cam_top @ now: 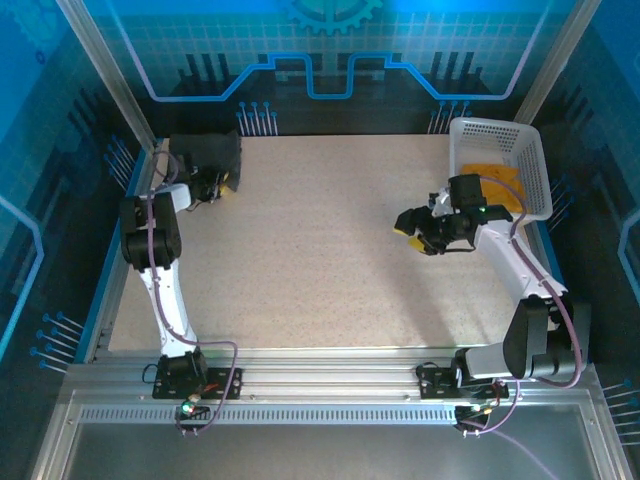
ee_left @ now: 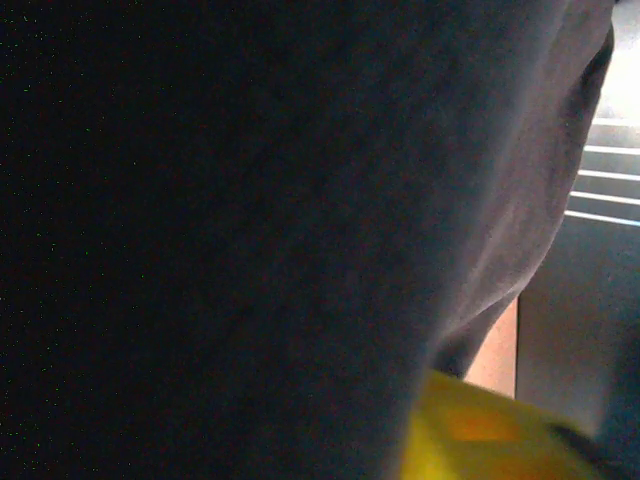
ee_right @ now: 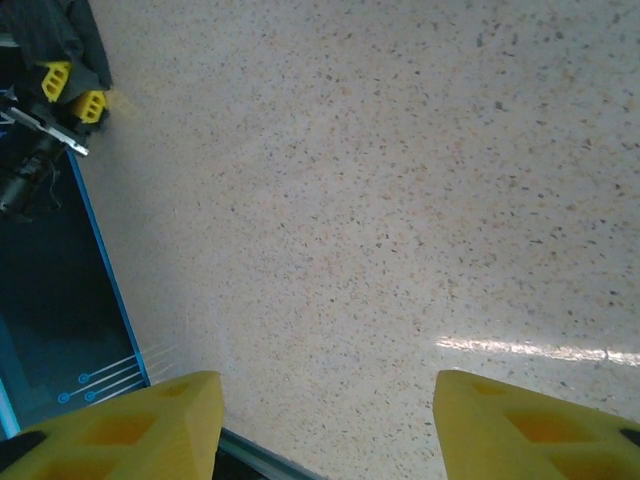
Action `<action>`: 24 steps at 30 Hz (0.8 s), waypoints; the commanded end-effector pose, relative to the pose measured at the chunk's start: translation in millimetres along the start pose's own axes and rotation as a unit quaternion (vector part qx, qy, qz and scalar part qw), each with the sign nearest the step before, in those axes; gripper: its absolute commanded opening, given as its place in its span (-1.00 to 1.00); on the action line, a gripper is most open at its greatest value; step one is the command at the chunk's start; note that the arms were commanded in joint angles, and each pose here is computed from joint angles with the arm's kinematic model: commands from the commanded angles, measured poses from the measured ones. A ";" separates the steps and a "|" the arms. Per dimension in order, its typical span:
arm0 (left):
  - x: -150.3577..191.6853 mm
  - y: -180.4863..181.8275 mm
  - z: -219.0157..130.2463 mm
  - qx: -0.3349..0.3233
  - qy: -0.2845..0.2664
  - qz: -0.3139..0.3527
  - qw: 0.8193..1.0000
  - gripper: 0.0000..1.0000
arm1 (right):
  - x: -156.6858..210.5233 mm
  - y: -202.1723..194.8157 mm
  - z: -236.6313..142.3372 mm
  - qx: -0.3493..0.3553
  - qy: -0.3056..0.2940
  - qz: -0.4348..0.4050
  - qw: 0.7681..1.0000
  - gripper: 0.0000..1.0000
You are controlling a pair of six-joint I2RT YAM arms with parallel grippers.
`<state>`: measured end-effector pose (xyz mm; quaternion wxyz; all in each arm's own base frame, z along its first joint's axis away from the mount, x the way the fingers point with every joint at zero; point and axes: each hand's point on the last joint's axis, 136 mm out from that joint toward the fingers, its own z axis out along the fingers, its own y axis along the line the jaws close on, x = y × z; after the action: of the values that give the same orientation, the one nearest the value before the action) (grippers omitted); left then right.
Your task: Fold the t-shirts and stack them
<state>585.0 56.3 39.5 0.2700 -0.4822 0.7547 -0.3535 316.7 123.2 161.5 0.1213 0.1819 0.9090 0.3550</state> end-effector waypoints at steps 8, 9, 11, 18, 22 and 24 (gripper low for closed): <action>66.0 -62.4 -123.2 0.045 -0.056 0.008 0.997 0.98 | -31.1 23.4 -37.9 0.022 -0.127 -0.081 0.988 0.99; 78.8 -63.2 -137.4 0.040 -0.059 0.007 0.997 0.98 | -32.8 20.5 -43.5 0.035 -0.140 -0.078 0.987 1.00; 100.0 -58.6 -161.9 0.023 -0.066 0.009 0.998 0.98 | -35.0 12.6 -54.0 0.063 -0.164 -0.072 0.982 0.99; 139.3 -25.6 -249.3 -0.046 -0.134 0.138 0.980 0.97 | -42.9 -27.6 -108.8 0.215 -0.275 -0.094 0.933 0.99; 125.1 11.1 -316.0 -0.199 -0.317 0.275 0.886 0.98 | -58.5 -48.3 -112.3 0.260 -0.331 -0.160 0.893 0.99; 124.3 23.7 -321.5 -0.222 -0.335 0.365 0.840 0.98 | -65.3 -66.0 -102.8 0.282 -0.372 -0.203 0.861 0.99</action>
<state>323.8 -23.3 228.5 0.4801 -0.3710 0.7850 -0.1251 317.7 12.8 211.4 0.4112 0.1772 0.8923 0.0572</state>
